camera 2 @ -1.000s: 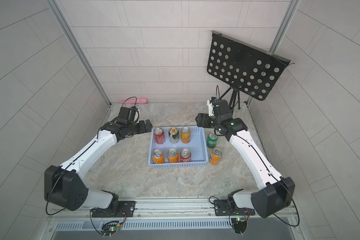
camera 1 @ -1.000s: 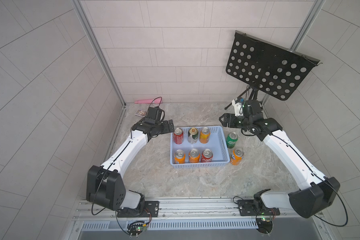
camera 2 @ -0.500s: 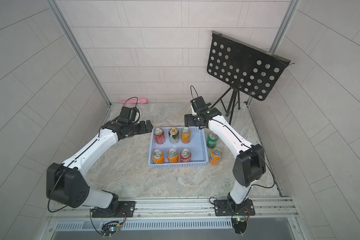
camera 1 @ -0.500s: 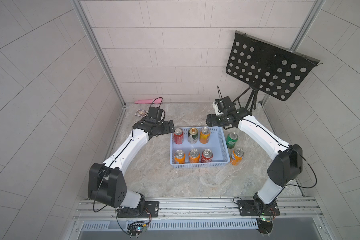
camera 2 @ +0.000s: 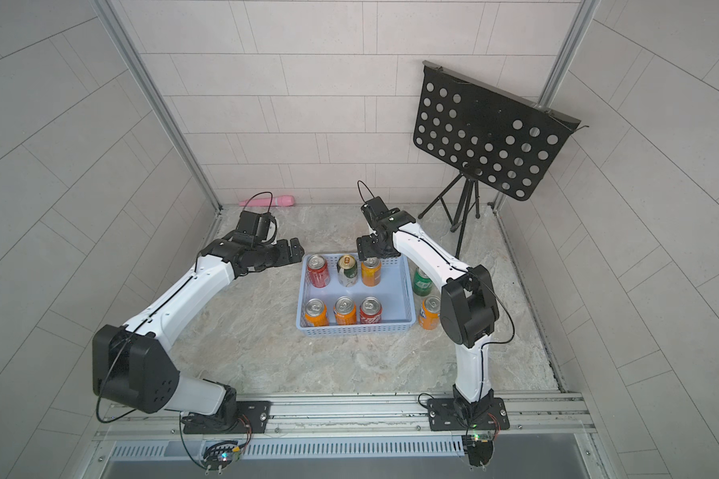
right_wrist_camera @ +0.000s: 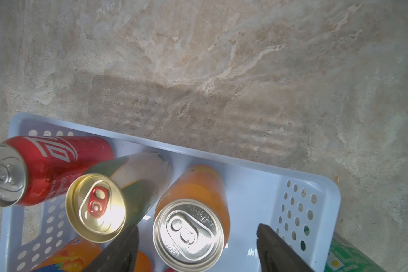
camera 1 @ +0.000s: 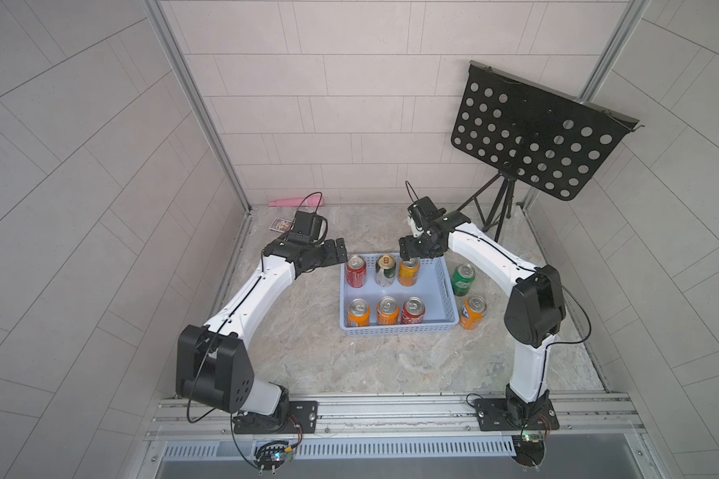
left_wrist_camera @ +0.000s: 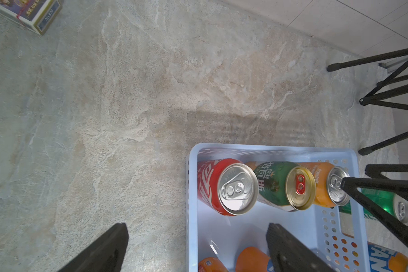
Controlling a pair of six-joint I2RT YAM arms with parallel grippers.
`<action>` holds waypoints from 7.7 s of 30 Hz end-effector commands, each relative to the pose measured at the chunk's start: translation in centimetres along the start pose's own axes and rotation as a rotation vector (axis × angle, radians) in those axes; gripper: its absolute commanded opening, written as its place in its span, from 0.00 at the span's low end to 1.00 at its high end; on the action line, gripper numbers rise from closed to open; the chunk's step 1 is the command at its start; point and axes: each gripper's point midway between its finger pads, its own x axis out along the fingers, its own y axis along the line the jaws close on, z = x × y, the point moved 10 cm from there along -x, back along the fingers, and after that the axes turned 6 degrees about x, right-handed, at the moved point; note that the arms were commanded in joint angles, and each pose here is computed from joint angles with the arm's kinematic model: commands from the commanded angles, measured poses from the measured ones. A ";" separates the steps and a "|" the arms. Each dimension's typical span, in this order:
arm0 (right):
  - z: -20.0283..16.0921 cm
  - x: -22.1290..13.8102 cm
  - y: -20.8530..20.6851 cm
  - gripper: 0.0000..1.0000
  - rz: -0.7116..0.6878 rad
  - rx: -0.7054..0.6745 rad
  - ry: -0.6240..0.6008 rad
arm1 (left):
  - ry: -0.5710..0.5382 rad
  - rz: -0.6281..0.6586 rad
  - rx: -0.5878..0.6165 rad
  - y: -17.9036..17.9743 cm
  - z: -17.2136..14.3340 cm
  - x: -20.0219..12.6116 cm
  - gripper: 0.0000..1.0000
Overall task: Take out the drinks from the basket
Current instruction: Pick up the drink from the basket, then place the drink at the center of the board, then pick up the drink from the basket.
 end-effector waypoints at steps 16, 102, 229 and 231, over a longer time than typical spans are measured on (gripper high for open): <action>-1.2 3.5 0.7 0.82 -0.054 -0.042 0.107 | -0.008 -0.022 -0.011 -0.1 0.7 -0.5 1.00; 5.4 -8.1 0.7 0.26 0.042 0.009 -0.135 | -0.204 -0.445 0.013 -5.8 6.4 -4.2 1.00; -11.8 -8.9 -1.4 0.86 0.129 -0.164 -0.067 | -0.120 -0.179 0.037 -0.8 0.6 -1.6 1.00; -12.1 -8.3 -0.7 0.86 0.133 -0.188 -0.044 | -0.115 -0.183 0.037 -0.8 0.6 -1.5 1.00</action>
